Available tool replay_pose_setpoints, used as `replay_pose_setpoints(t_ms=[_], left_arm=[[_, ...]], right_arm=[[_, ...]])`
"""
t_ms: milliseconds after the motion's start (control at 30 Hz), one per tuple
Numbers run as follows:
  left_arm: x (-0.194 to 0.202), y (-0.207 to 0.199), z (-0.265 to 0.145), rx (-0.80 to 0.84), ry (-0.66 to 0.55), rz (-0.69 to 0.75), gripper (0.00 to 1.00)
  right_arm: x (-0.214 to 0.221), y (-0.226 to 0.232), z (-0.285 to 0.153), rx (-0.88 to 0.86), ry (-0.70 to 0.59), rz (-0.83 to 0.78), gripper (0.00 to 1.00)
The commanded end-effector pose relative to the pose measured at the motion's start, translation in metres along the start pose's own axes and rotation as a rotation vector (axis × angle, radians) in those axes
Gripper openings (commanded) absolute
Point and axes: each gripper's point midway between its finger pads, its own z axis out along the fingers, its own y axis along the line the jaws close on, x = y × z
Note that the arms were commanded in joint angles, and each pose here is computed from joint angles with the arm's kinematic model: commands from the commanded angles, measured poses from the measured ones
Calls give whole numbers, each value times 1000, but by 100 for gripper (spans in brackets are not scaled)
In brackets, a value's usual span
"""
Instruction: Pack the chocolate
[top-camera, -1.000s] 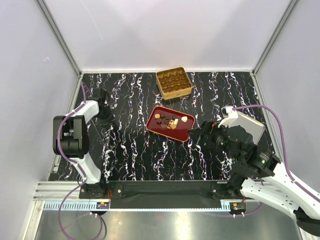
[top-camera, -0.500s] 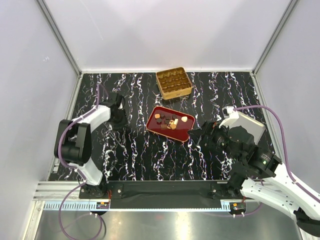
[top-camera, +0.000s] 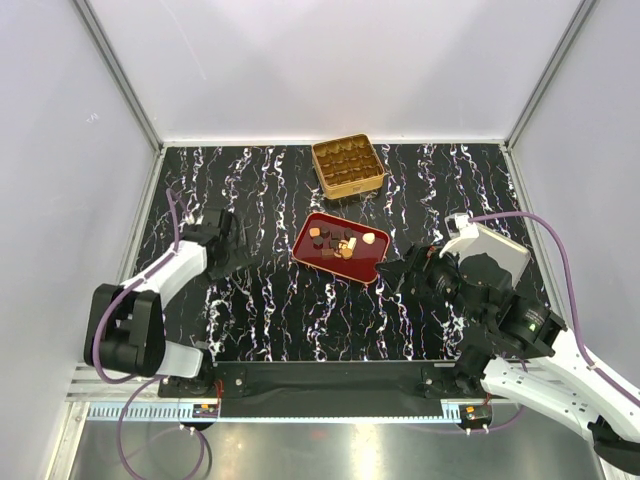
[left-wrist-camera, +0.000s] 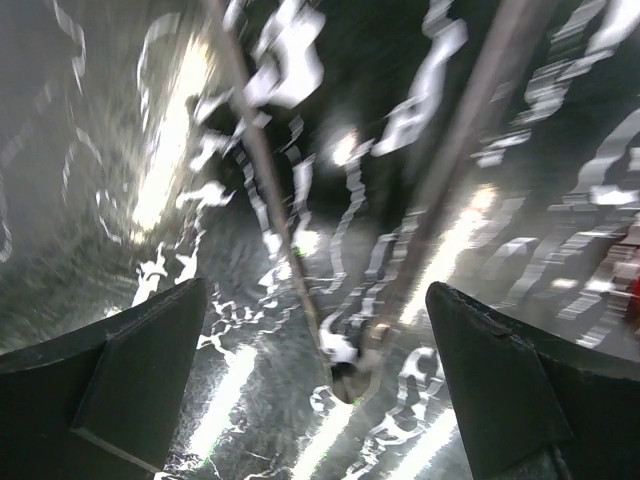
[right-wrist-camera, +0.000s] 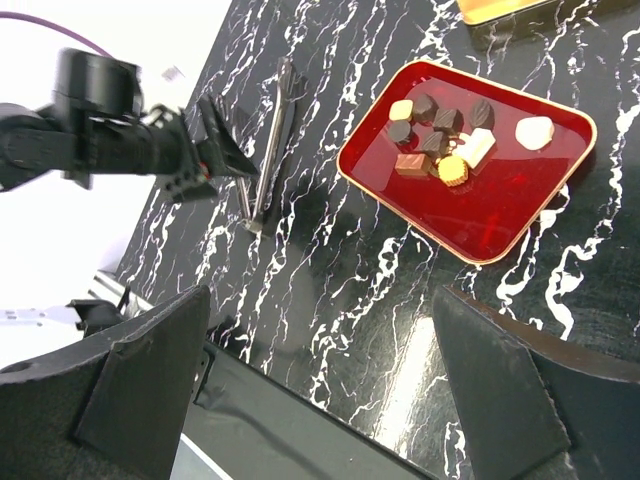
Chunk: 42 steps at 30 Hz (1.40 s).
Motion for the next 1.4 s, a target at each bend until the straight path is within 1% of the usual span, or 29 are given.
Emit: replay_pose_setpoints(t_ms=[0,67,100,267,333,600,733,867,933,1200,1367], left_arm=[[-7,-4,17,3,-59,-73,99],[-2,-6,22,19,-54,-73,99],[-6,-12,23,45,-76,-69,99],[-6,-12,28,33,-80,-72,99],[-10,-10,27,9,-99,-73,99],[-28,-11,1,-58,-164,-74,99],[-34,-18,-8,-32,-190,-86,99],[-35,-26,-4,-1,-193,-88,99],[-34,-24,0,-13,-192,-92,99],[-36,-38,23,7,-179,-84,99],[-34,-28,32,-59,-167,-74,99]], right_arm=[[-9,10,-5,-39,-21,-24,100],[-11,9,-6,-38,-24,-36,100],[-12,9,-6,-36,-27,-38,100],[-10,6,-7,-31,-26,-53,100],[-9,5,-7,-26,-25,-59,100],[-8,1,-4,-7,-23,-82,100],[-7,-1,-2,1,-20,-87,100],[-7,0,0,0,-16,-91,100],[-7,0,0,1,-18,-92,100],[-12,-4,-3,17,-35,-112,100],[-12,-7,-4,31,-41,-123,99]])
